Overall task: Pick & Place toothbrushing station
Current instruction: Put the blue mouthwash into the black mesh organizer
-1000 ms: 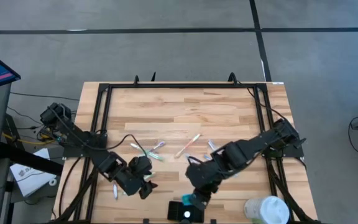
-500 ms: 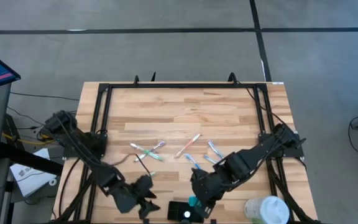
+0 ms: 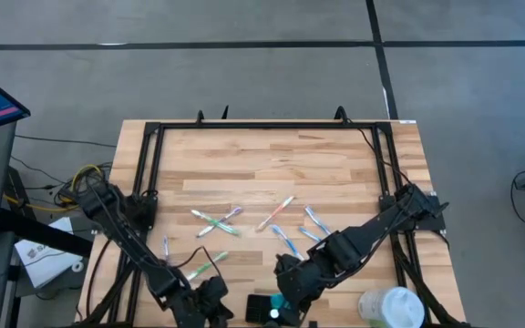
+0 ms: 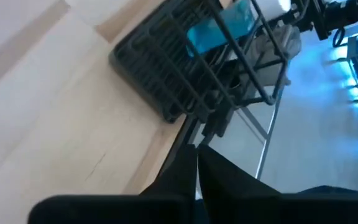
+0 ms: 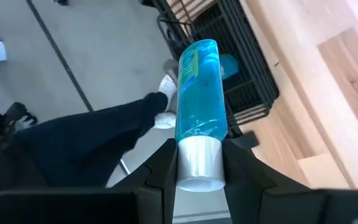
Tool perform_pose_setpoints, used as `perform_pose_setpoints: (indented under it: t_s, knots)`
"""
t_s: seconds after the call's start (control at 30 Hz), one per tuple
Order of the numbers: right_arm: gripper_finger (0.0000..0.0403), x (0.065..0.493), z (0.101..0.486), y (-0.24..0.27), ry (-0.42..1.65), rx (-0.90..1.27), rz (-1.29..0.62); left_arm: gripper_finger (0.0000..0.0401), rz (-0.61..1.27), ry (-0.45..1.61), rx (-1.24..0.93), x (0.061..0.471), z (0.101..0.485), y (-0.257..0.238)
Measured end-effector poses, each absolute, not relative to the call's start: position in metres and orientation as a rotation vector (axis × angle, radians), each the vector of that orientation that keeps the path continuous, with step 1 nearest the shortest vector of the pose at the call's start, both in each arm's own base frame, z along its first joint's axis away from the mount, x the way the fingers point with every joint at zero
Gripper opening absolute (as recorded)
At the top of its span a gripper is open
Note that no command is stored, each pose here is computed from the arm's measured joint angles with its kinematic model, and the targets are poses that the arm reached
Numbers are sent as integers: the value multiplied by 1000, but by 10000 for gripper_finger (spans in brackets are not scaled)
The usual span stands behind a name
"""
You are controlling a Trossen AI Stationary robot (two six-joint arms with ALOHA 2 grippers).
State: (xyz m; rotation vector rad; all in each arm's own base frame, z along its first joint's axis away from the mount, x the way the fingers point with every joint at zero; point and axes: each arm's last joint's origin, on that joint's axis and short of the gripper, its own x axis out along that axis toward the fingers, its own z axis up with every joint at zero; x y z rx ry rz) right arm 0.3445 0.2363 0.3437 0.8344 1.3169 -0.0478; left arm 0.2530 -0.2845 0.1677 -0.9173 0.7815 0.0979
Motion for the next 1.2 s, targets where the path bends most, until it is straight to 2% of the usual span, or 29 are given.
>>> perform_pose_setpoints:
  t_s: [0.2, 0.57, 0.97, 1.2]
  knots:
    - [93, 338, 338, 232, 1392, 816, -127, 1, 106, 765, -937, 276, 166, -289]
    - [93, 334, 340, 239, 1452, 871, -81, 0, 18, 773, -892, 313, 168, -307]
    - [93, 336, 341, 240, 1452, 905, -73, 0, 35, 819, -859, 310, 164, -305]
    - [93, 338, 342, 242, 1430, 940, -62, 0, 120, 907, -836, 300, 162, -301]
